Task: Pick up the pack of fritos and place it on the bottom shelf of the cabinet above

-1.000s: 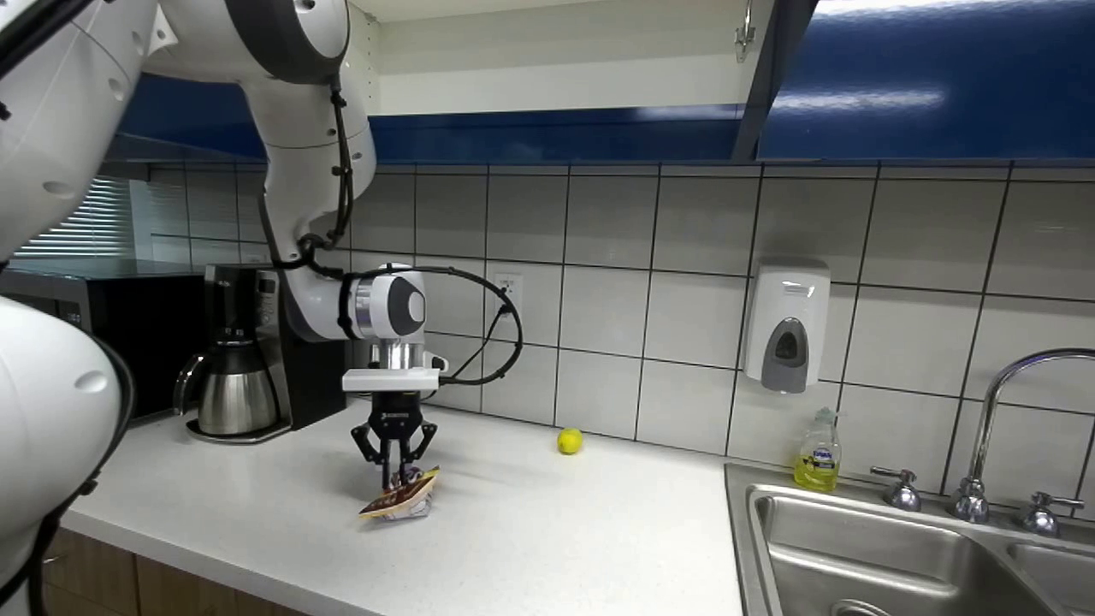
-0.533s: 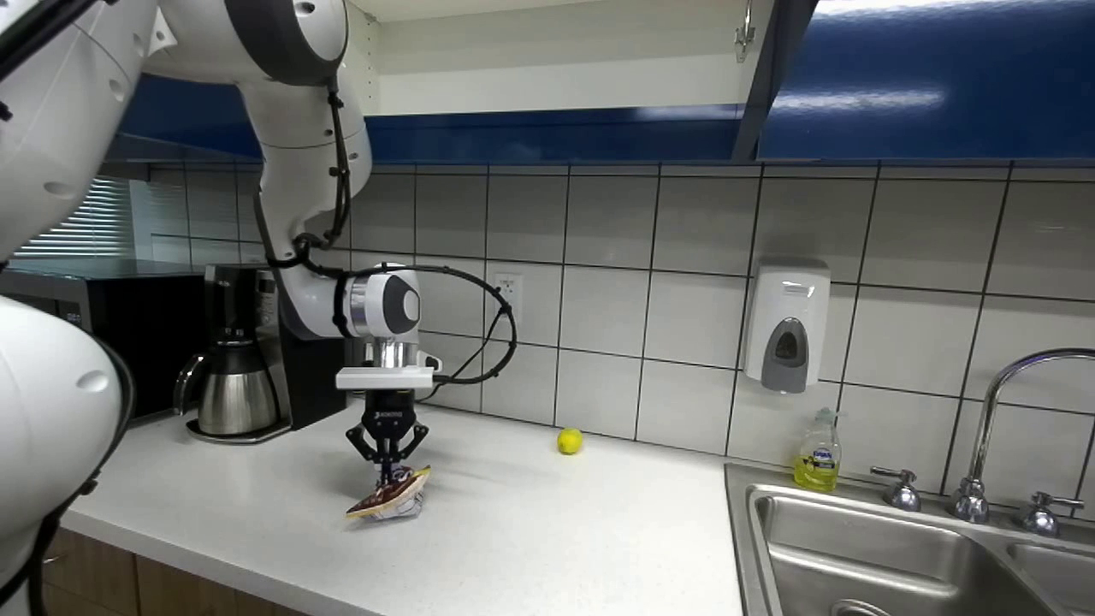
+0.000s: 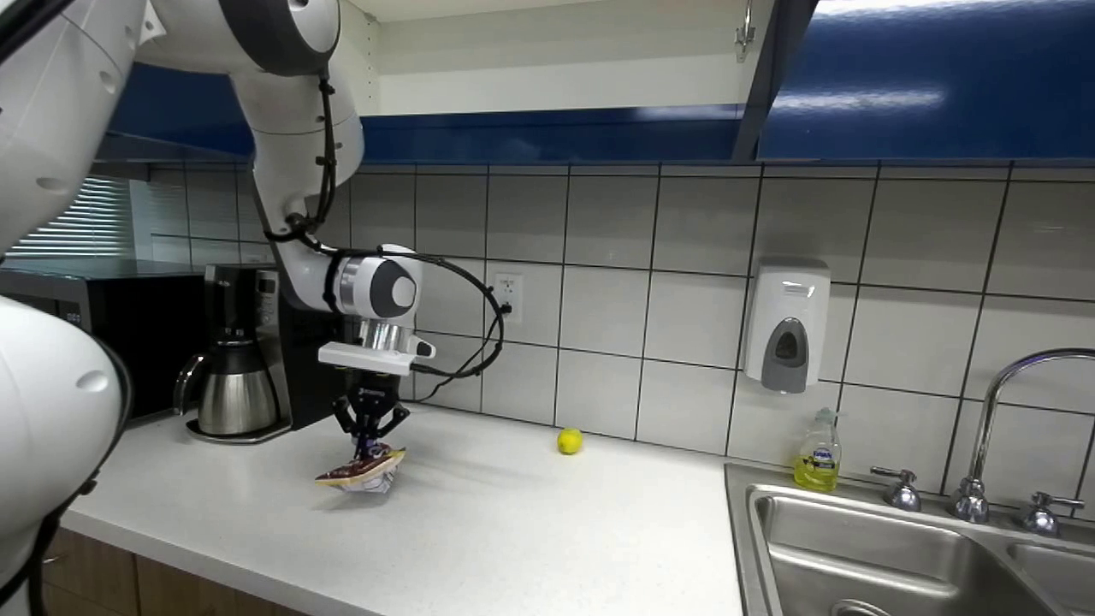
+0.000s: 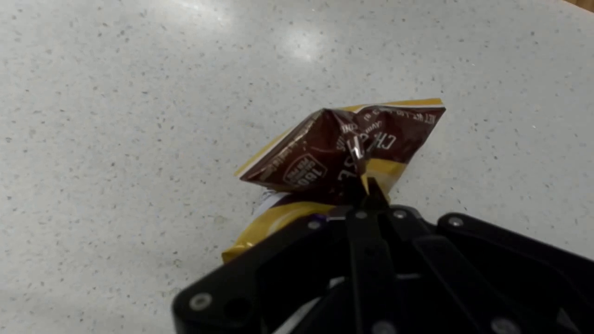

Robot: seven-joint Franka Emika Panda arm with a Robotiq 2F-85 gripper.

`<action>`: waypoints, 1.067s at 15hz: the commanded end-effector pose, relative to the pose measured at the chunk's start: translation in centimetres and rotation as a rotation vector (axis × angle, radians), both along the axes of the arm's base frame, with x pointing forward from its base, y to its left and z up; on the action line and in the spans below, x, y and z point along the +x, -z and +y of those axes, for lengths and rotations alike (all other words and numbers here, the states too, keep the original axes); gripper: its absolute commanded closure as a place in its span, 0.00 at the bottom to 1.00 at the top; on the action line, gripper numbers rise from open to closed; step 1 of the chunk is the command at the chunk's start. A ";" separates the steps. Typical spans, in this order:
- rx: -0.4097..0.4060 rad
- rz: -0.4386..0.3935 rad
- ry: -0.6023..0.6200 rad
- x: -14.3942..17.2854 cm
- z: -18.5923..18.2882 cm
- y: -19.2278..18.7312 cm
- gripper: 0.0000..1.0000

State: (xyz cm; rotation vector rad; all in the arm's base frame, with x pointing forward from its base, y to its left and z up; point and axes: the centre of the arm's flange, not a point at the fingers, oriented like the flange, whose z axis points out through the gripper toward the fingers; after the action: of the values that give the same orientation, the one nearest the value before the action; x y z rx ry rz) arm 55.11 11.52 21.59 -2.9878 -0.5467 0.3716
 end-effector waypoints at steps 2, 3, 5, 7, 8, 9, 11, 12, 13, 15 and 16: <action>0.034 -0.019 0.134 -0.3 1.0 -3.6 1.00; 0.031 -0.024 0.145 -0.4 1.0 -4.1 1.00; 0.019 -0.032 0.166 -0.8 1.1 -5.3 1.00; 0.004 -0.042 0.181 -1.3 1.2 -6.4 1.00; -0.004 -0.049 0.187 -1.7 1.3 -7.0 1.00; -0.011 -0.053 0.190 -2.1 1.5 -7.5 1.00; -0.019 -0.061 0.200 -3.1 1.7 -8.4 1.00; -0.021 -0.063 0.207 -3.8 1.8 -8.8 1.00; -0.023 -0.063 0.214 -4.4 1.9 -9.1 1.00; -0.033 -0.061 0.223 -5.8 2.1 -9.5 1.00; -0.037 -0.058 0.228 -6.5 2.1 -9.7 1.00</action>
State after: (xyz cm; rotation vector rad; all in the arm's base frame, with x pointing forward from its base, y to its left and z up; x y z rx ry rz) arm 51.78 13.53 29.51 -3.0344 -0.2441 0.2661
